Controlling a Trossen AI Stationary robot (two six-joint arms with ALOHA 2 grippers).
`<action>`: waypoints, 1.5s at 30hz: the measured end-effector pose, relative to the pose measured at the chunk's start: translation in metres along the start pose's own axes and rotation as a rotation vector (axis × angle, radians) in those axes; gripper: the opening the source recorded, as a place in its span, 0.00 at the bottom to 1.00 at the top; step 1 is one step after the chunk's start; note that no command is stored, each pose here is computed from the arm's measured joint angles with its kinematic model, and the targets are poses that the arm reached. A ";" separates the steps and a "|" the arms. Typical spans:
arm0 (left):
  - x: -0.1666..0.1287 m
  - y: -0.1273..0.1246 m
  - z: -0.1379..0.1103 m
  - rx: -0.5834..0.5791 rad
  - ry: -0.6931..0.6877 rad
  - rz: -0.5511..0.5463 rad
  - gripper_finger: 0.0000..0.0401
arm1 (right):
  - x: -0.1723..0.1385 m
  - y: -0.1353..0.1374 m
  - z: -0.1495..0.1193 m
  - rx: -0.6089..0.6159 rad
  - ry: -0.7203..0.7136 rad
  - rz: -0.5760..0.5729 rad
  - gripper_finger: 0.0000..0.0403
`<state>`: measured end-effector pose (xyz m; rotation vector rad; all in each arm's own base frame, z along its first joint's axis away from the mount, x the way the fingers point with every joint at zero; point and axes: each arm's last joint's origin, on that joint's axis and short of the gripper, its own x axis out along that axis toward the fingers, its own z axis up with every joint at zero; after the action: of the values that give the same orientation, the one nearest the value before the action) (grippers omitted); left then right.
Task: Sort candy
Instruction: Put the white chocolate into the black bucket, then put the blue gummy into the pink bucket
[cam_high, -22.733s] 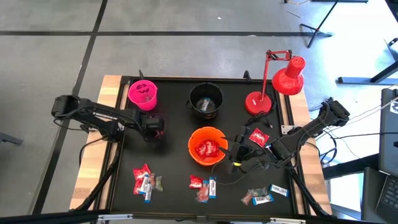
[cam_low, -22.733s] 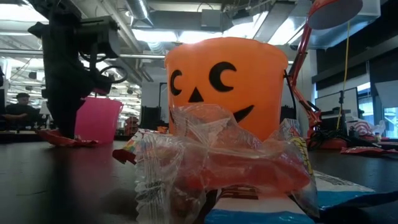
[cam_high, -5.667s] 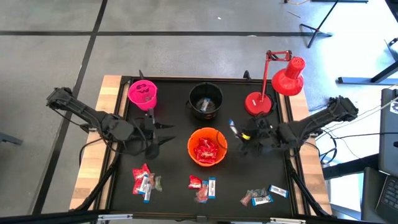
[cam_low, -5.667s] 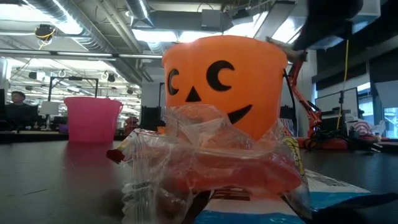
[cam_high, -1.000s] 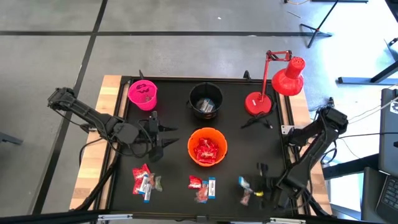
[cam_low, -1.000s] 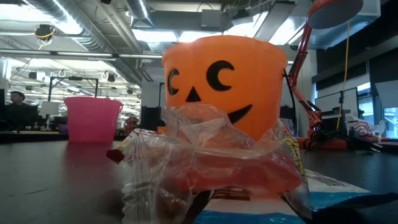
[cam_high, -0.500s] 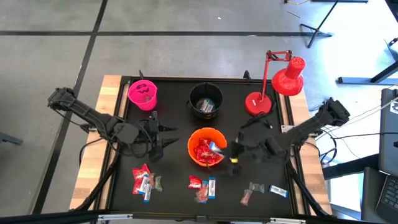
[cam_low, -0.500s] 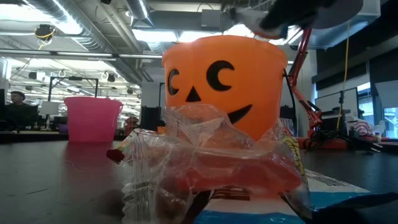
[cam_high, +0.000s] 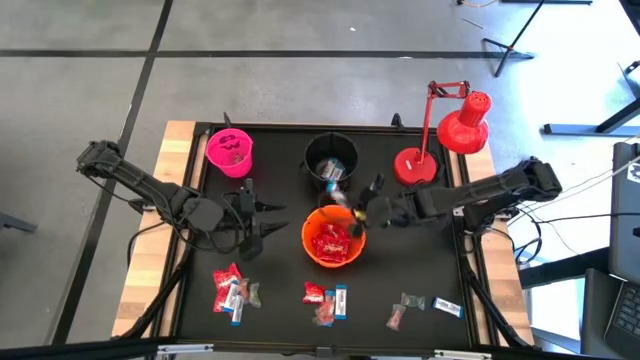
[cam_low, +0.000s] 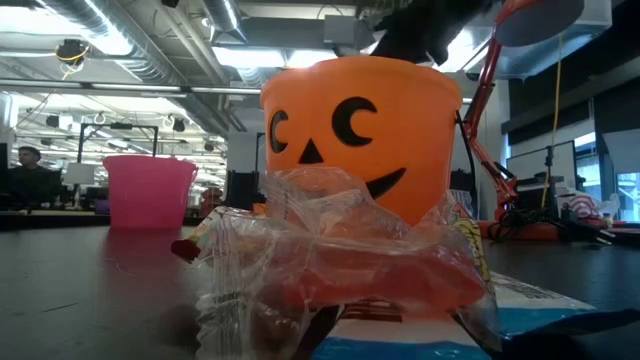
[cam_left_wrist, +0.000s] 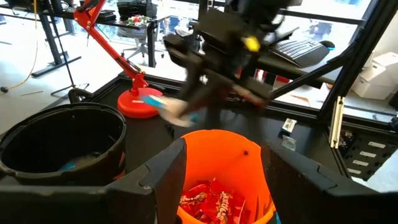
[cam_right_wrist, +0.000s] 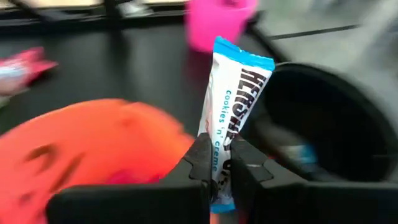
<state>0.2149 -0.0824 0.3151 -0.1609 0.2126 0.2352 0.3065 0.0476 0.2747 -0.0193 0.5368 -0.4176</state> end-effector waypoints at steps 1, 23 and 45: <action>0.000 0.000 0.000 0.000 0.000 0.000 0.49 | 0.004 -0.008 0.002 0.010 -0.007 -0.044 0.05; 0.000 0.001 -0.003 0.018 0.024 0.007 0.49 | 0.025 -0.094 0.027 0.159 -0.027 -0.042 0.41; 0.000 0.001 -0.004 0.006 0.035 0.011 0.49 | -0.128 0.035 -0.055 -0.097 0.594 0.411 0.40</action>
<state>0.2139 -0.0820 0.3110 -0.1583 0.2490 0.2429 0.1925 0.1342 0.2861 0.1244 1.1215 0.0163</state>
